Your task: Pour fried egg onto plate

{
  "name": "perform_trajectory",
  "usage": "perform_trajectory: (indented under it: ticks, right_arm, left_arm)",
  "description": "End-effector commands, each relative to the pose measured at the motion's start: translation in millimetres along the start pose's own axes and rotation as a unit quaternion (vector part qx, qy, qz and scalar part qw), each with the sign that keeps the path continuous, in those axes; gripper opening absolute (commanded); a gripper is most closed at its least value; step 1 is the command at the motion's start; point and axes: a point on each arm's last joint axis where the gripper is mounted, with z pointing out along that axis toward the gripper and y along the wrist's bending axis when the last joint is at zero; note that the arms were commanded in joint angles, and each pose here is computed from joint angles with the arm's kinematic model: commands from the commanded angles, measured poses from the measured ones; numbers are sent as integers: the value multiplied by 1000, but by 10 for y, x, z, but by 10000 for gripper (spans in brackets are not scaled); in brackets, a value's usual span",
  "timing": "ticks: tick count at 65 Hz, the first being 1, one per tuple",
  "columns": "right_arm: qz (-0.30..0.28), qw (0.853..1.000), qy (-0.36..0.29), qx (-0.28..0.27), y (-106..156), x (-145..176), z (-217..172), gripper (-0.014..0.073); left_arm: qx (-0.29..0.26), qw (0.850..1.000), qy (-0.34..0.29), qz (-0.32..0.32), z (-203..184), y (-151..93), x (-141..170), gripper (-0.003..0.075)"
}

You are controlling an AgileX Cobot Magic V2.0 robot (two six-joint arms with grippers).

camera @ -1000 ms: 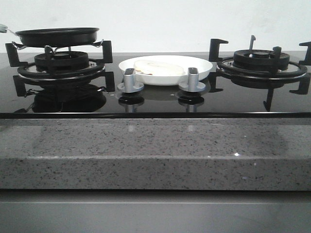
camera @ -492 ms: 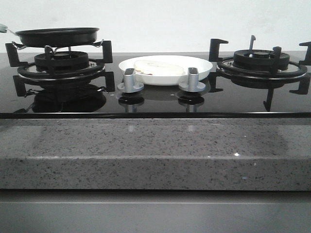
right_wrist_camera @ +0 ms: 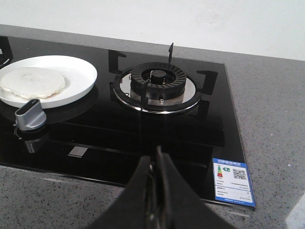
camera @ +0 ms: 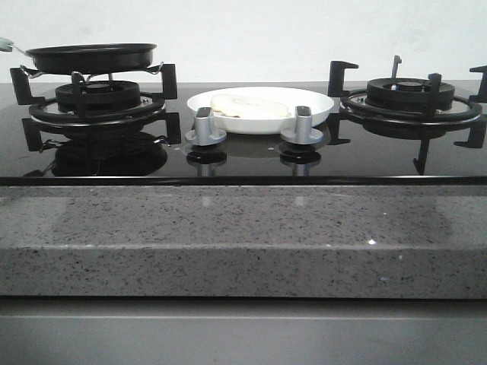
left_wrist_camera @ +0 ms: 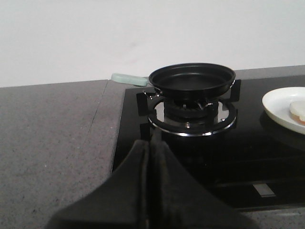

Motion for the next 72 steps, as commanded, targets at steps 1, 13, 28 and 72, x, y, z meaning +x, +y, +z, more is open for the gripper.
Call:
perform_trajectory:
  ticks: [1,13,28,72]
  right_arm:
    - [1,999,-51,0,-1,-150,-24,-66]
    - [1,999,-51,0,-1,-150,-24,-66]
    - [1,999,-51,0,-1,-150,-24,-66]
    - [1,999,-51,0,-1,-150,-24,-66]
  left_arm:
    - [-2,999,-53,-8,-22,5,-77,-19]
    - [-17,998,-58,-8,-120,3,240,-19]
    - [-46,997,-62,-14,-147,8,643,-19]
    - [-52,995,-73,-34,-92,10,811,-19]
